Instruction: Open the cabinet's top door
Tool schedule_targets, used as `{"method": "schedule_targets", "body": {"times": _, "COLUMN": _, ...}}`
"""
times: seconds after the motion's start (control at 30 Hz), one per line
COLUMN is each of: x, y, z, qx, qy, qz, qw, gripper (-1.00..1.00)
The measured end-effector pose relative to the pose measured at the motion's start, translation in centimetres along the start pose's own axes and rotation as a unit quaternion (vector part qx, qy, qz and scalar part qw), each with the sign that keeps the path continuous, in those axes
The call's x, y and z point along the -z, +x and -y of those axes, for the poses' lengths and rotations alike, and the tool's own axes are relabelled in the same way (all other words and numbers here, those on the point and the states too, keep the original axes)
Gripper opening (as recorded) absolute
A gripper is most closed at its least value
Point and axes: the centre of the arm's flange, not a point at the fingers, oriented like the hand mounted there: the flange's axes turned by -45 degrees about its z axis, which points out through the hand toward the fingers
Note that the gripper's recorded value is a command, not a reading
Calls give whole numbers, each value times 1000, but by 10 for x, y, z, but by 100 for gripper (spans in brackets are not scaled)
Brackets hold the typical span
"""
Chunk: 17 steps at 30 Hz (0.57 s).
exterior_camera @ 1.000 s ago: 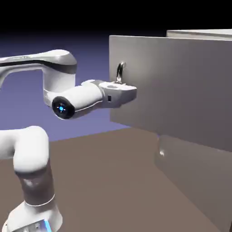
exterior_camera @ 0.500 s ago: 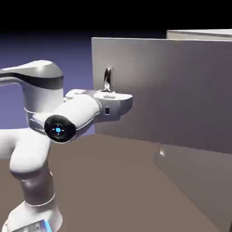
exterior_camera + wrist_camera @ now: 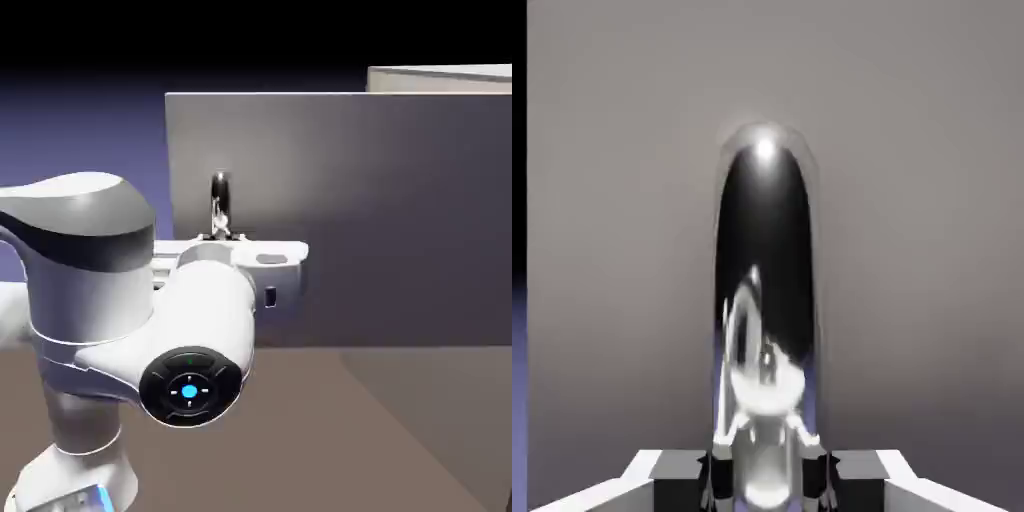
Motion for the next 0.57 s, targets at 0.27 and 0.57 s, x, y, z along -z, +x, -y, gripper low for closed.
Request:
{"method": "schedule_targets", "body": {"times": 0.27, "x": 64, "y": 0, "z": -26, "qx": 0, "qy": 73, "qz": 0, "qw": 997, "gripper": -100}}
{"method": "schedule_targets", "body": {"times": 0.57, "x": 121, "y": 0, "z": -59, "qx": 0, "qy": 142, "qz": 0, "qw": 990, "gripper": -100}}
